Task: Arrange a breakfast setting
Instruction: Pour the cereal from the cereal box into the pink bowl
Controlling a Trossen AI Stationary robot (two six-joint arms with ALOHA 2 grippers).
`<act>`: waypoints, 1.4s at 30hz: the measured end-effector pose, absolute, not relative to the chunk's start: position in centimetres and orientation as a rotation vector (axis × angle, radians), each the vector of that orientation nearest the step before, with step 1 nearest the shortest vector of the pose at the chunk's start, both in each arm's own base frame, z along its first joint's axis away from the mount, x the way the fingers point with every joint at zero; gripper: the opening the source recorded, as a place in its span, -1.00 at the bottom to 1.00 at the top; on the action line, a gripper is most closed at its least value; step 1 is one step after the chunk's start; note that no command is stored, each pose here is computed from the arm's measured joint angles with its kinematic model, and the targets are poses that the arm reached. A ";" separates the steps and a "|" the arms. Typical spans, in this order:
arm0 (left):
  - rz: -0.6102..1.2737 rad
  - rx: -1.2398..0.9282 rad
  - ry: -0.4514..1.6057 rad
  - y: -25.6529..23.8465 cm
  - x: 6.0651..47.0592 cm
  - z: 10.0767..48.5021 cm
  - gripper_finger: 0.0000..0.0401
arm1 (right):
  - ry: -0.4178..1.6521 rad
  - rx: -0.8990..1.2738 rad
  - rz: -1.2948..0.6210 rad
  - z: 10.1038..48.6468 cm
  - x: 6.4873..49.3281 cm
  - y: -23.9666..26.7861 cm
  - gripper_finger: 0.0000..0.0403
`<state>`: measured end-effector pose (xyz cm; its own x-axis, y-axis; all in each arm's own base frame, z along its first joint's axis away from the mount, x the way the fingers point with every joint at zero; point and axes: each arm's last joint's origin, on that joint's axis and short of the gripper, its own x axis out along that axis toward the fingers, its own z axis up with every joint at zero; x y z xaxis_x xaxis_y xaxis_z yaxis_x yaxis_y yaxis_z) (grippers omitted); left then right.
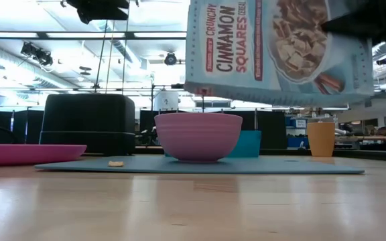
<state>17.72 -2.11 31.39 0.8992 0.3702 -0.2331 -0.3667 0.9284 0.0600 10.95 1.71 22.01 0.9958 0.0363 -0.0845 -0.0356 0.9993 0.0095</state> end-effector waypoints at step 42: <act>0.101 0.075 -0.294 0.2 33.0 25.9 0.49 | -0.756 -0.223 0.029 23.4 10.1 1.8 -0.25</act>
